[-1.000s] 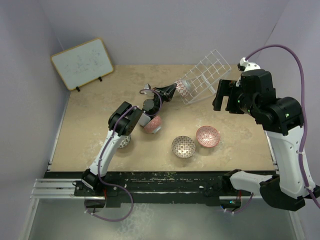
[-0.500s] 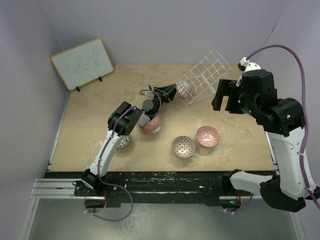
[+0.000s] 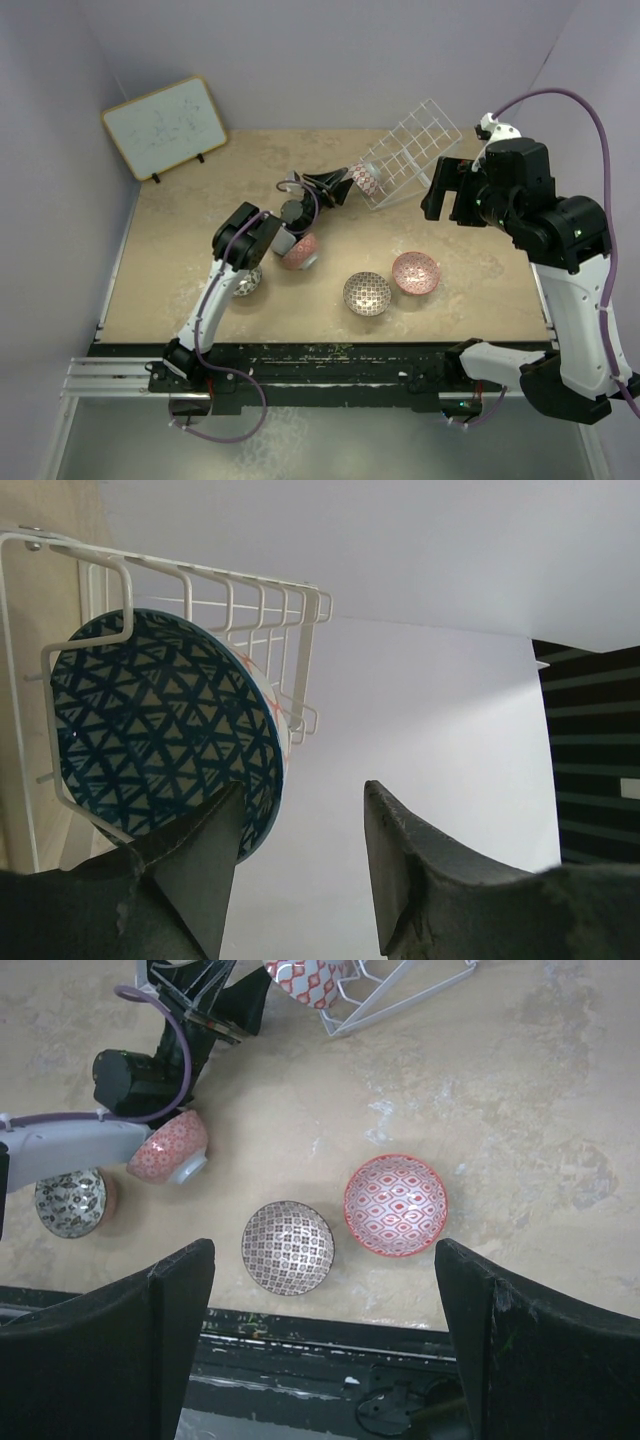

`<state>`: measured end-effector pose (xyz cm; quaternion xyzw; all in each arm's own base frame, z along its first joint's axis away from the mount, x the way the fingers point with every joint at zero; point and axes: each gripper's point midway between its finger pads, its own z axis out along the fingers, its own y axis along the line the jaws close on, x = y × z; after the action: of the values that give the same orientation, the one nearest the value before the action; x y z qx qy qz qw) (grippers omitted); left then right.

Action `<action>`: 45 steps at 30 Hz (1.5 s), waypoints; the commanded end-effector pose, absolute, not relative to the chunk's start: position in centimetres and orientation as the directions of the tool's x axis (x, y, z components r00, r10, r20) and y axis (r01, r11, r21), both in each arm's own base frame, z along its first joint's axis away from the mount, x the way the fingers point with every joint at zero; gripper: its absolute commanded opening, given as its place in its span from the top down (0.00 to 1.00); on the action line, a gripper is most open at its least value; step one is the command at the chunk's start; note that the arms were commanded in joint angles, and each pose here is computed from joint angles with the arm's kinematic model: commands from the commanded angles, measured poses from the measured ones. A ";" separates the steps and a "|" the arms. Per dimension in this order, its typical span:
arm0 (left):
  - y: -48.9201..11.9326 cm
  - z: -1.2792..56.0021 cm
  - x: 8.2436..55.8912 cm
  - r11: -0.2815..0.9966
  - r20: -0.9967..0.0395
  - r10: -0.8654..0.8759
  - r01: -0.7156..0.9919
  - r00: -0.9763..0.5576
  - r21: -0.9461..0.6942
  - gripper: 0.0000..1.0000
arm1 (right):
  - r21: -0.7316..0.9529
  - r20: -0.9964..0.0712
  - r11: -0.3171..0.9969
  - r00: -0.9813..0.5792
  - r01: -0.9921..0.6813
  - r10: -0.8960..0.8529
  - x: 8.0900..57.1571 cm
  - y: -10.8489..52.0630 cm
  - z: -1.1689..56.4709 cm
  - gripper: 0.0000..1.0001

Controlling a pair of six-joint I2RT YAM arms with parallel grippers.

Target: Load the bowls into the dish rack

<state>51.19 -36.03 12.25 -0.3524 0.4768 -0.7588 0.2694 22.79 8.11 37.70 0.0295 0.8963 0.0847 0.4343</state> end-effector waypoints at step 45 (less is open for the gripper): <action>-33.8 21.4 46.9 -0.133 -0.043 -0.694 0.187 -0.718 -0.973 0.43 | 0.286 -0.873 0.952 -0.440 -0.112 0.211 18.9 7.2 43.2 0.06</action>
<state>47.67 -34.38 18.37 -0.2579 0.5840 -0.7156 0.2835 18.77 6.83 42.14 0.0328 0.8466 0.1390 0.5127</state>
